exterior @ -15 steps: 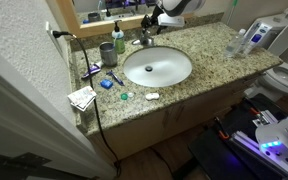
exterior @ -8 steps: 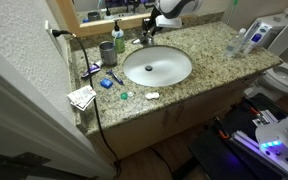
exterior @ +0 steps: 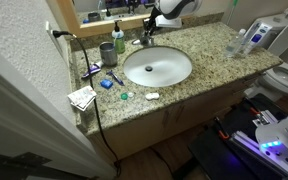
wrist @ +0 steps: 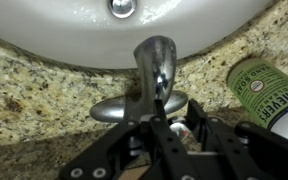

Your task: Lift the handle of the tap

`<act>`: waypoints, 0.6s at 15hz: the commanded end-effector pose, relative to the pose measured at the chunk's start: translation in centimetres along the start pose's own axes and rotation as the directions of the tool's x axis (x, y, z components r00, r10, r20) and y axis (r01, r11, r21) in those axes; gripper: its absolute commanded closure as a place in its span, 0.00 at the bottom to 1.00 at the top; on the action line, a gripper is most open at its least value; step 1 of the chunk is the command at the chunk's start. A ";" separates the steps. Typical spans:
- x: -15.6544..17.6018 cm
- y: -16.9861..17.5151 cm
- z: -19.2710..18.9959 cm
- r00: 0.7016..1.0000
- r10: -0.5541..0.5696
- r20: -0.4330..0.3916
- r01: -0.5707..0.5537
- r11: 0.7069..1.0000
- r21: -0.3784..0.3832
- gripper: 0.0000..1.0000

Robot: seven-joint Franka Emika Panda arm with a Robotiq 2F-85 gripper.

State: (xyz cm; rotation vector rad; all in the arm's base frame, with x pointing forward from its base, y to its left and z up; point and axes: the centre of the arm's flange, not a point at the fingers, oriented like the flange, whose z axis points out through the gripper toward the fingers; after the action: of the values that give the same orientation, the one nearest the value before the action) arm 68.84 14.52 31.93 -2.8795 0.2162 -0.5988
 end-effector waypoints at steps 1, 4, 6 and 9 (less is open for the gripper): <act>0.7 0.7 -2.6 0.995 0.038 -0.096 -0.035 0.999 0.035 0.93; 1.3 1.5 -5.2 0.977 0.100 -0.188 -0.084 0.992 0.091 0.93; 1.6 2.2 -5.4 0.961 0.143 -0.236 -0.118 0.986 0.116 0.93; 1.5 3.1 -4.7 0.938 0.211 -0.275 -0.175 0.973 0.150 0.93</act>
State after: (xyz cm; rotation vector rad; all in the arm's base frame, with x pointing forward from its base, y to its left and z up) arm 69.12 12.59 33.60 -2.6919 0.4119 -0.8457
